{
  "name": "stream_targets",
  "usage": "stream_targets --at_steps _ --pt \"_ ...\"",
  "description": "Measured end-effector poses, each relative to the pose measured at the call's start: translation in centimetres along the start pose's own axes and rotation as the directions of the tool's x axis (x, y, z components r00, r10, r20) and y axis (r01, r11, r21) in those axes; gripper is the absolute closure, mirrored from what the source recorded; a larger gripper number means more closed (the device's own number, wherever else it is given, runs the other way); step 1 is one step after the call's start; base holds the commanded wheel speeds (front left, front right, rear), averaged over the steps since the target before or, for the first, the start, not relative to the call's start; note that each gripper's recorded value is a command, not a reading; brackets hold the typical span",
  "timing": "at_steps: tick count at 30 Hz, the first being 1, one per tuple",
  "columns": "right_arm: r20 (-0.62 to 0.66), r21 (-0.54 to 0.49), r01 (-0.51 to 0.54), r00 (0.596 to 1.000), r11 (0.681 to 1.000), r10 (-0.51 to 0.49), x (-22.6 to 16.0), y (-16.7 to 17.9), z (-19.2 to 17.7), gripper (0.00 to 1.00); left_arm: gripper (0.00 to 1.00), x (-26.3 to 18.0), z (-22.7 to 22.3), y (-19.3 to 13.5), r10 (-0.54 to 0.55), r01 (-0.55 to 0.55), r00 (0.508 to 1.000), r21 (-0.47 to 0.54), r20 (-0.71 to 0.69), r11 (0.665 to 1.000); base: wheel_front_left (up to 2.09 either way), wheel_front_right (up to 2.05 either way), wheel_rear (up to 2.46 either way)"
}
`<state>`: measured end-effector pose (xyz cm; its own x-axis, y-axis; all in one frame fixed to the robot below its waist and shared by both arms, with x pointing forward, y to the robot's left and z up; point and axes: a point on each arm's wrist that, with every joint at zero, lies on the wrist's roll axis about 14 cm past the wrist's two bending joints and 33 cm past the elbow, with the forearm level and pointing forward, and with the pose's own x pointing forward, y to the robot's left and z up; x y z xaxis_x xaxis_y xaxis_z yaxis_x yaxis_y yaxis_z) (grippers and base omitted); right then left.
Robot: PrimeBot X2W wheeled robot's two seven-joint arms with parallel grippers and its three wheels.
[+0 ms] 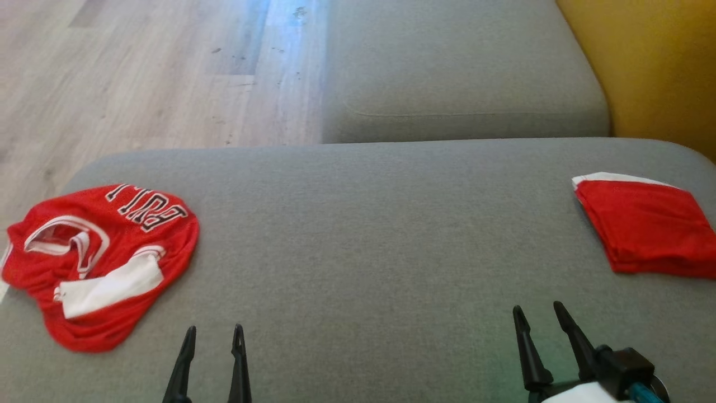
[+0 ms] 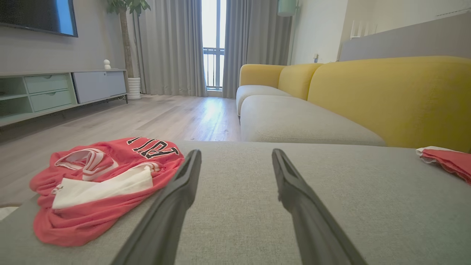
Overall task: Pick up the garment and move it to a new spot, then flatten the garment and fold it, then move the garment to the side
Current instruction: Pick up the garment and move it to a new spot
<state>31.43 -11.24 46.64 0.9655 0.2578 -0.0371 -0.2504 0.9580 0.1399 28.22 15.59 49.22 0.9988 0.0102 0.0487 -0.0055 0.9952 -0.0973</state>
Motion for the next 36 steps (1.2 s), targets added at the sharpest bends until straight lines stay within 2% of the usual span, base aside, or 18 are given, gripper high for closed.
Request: stream_targets --at_steps 4,12,18,19,26,31,36 --pt "-0.008 0.010 -0.039 0.999 0.999 0.039 0.6 1.1 -0.1 0.00 0.00 -0.6 0.1 1.0 0.031 -0.031 1.000 0.011 0.006 0.999 0.00 0.00 0.00" --pt "-0.063 0.025 -0.216 0.974 0.976 0.218 2.5 6.3 -1.3 0.00 0.00 -4.1 0.2 6.6 0.229 -0.229 0.973 0.023 0.019 0.973 0.00 0.00 0.00" --pt "-0.095 0.029 -0.370 0.924 0.928 0.371 3.8 11.1 -2.0 0.00 0.00 -7.5 0.8 11.1 0.399 -0.401 0.916 0.030 0.042 0.916 0.00 0.00 0.00" --pt "-0.095 0.029 -0.370 0.924 0.928 0.371 3.8 11.1 -2.0 0.00 0.00 -7.5 0.8 11.1 0.399 -0.401 0.916 0.030 0.042 0.916 0.00 0.00 0.00" --pt "-0.114 0.040 -0.487 0.866 0.873 0.488 6.1 15.2 -2.6 0.00 0.00 -9.8 1.6 14.7 0.542 -0.545 0.839 0.049 0.051 0.837 0.00 0.00 0.00" --pt "-0.148 0.050 -0.505 0.850 0.862 0.506 6.3 15.7 -3.8 0.00 0.00 -11.2 1.7 16.0 0.601 -0.603 0.798 0.057 0.044 0.796 0.00 0.00 0.00" --pt "-0.176 0.037 -0.510 0.843 0.859 0.508 6.6 15.6 -4.8 0.00 0.00 -11.3 2.8 17.0 0.610 -0.614 0.789 0.092 0.069 0.784 0.00 0.00 0.00"
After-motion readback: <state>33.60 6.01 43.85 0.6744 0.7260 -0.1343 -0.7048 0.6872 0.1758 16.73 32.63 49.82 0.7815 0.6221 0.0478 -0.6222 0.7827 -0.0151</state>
